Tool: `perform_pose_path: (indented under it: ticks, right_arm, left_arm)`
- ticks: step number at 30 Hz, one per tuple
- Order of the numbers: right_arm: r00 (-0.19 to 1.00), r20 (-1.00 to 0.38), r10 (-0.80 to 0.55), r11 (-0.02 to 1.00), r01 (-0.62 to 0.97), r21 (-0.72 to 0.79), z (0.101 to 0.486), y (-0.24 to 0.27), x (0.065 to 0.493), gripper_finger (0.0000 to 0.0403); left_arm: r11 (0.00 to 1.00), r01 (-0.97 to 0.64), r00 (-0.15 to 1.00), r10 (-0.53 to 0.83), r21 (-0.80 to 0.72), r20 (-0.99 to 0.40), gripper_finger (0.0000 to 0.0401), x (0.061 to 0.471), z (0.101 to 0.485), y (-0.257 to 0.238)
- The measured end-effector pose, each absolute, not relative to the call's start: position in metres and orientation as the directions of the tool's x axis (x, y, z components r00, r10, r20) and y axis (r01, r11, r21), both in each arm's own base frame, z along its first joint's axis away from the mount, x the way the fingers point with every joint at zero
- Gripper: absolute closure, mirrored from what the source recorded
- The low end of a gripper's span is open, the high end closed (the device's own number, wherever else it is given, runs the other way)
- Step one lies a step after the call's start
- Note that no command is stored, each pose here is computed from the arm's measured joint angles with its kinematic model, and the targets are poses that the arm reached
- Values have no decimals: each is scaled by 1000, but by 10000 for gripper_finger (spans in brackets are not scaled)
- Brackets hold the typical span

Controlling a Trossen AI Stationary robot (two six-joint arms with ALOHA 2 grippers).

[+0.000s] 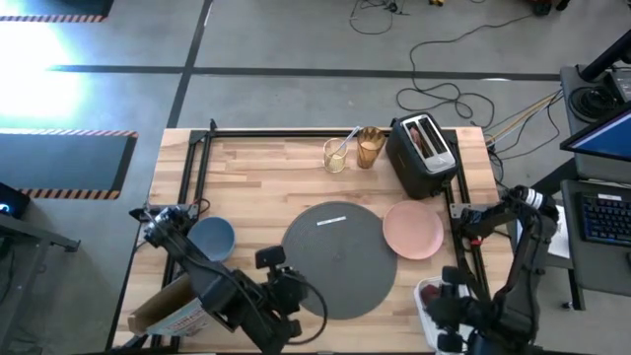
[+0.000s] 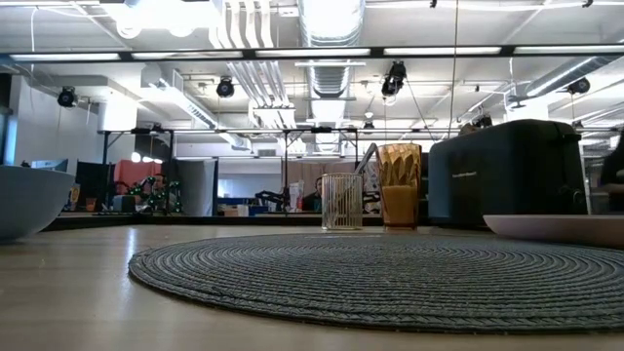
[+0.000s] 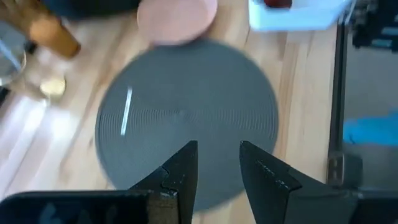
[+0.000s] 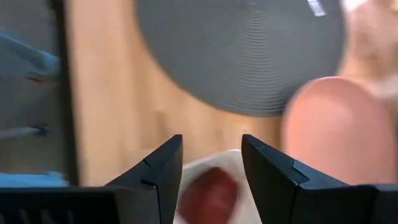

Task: Arrange a breakfast setting
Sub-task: Move the cereal box from the bottom to the top left of the table

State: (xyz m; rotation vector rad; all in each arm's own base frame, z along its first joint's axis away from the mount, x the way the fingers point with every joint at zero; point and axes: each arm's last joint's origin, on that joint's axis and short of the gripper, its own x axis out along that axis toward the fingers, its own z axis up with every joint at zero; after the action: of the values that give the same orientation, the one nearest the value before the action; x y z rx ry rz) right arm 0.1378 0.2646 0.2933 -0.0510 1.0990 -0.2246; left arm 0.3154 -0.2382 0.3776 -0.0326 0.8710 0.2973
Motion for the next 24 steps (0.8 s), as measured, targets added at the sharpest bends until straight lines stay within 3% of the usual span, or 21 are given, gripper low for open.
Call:
perform_pose_path:
  ticks: [5,10,24]
  right_arm:
    - [405,-844,-351,937,149,-318,295,247,139,247]
    - [483,-796,-365,923,79,-376,303,237,140,247]
    - [607,-726,-323,946,204,-251,334,186,121,248]
  left_arm:
    - [938,-343,492,128,-57,-861,299,293,395,-221]
    - [906,-370,496,4,-207,-868,299,272,421,-207]
    - [830,-428,595,-40,-358,-803,299,245,466,-155]
